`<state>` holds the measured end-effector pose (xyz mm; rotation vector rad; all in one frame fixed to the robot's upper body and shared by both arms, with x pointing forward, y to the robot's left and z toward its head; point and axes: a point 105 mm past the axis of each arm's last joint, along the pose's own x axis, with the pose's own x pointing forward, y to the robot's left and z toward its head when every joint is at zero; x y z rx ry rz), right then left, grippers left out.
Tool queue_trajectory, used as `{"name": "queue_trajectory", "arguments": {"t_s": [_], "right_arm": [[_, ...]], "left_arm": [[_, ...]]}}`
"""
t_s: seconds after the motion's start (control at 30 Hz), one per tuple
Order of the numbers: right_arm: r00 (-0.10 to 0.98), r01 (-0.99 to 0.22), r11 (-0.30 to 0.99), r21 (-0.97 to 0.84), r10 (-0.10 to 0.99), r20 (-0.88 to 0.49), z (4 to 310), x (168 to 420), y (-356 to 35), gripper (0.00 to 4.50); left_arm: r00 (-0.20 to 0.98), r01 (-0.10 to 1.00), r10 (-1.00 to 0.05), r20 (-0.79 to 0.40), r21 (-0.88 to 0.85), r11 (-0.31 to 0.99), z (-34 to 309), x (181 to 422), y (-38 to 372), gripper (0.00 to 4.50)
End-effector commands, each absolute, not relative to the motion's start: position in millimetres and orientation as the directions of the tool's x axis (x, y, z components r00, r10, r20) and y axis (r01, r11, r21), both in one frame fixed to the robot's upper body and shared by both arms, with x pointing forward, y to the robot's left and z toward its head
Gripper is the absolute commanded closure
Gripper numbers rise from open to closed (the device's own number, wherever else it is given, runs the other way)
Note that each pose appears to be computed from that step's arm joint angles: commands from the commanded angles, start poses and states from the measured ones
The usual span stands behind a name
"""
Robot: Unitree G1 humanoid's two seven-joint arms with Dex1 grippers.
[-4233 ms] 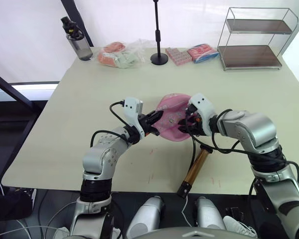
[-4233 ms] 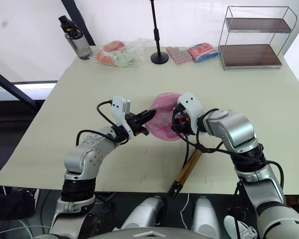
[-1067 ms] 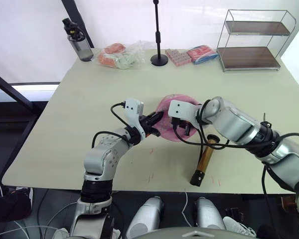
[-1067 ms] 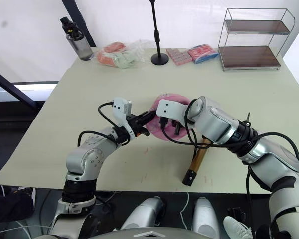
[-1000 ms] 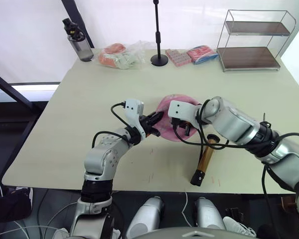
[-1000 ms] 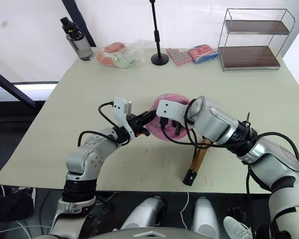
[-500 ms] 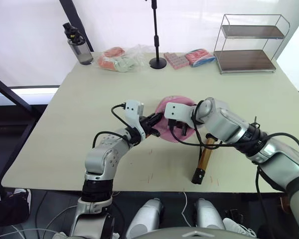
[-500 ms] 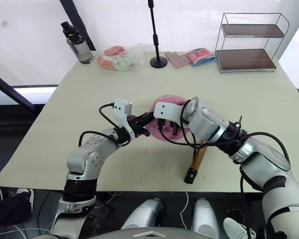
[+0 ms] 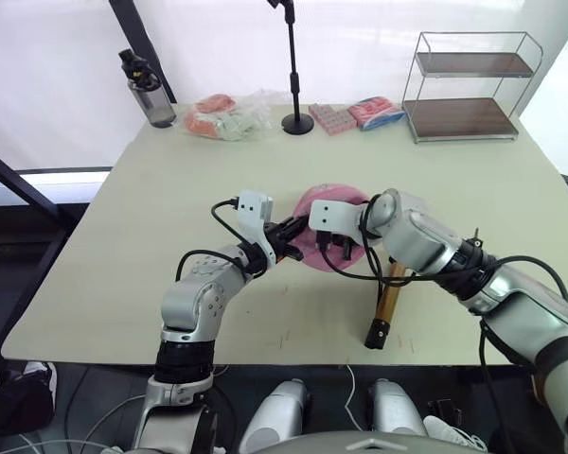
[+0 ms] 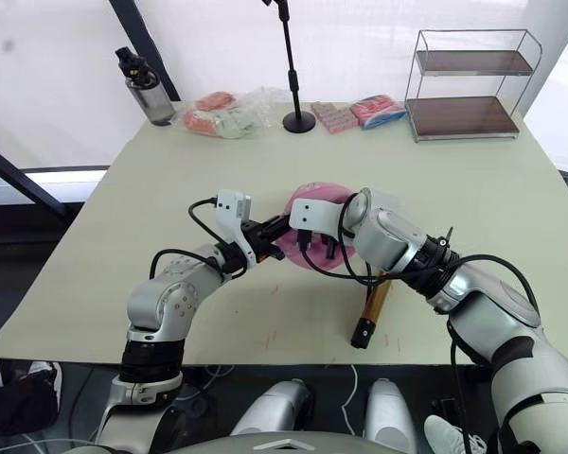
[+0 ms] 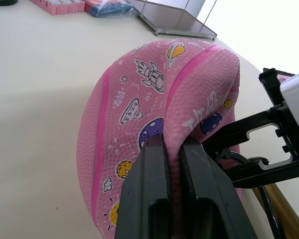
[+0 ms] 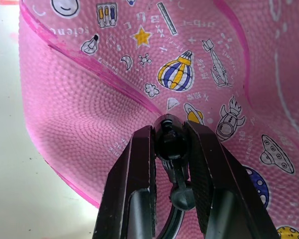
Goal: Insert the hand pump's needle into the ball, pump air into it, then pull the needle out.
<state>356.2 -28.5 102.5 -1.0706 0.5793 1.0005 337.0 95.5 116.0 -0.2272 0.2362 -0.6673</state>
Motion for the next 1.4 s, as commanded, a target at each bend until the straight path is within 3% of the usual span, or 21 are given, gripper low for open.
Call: {"name": "queue_trajectory", "arguments": {"t_s": [0.03, 1.4], "right_arm": [[0.414, -0.902, 0.212, -0.376, 0.181, -0.892, 51.1, 358.3, -77.6, 4.15], [0.345, -0.928, 0.185, -0.324, 0.098, -0.933, 9.2, 356.8, -83.2, 4.15]], "left_arm": [[0.716, 0.610, -0.678, -0.166, -0.323, 0.723, 107.9, 328.5, 85.8, 4.50], [0.742, 0.573, -0.656, -0.141, -0.376, 0.728, 113.8, 331.3, 93.4, 4.50]]}}
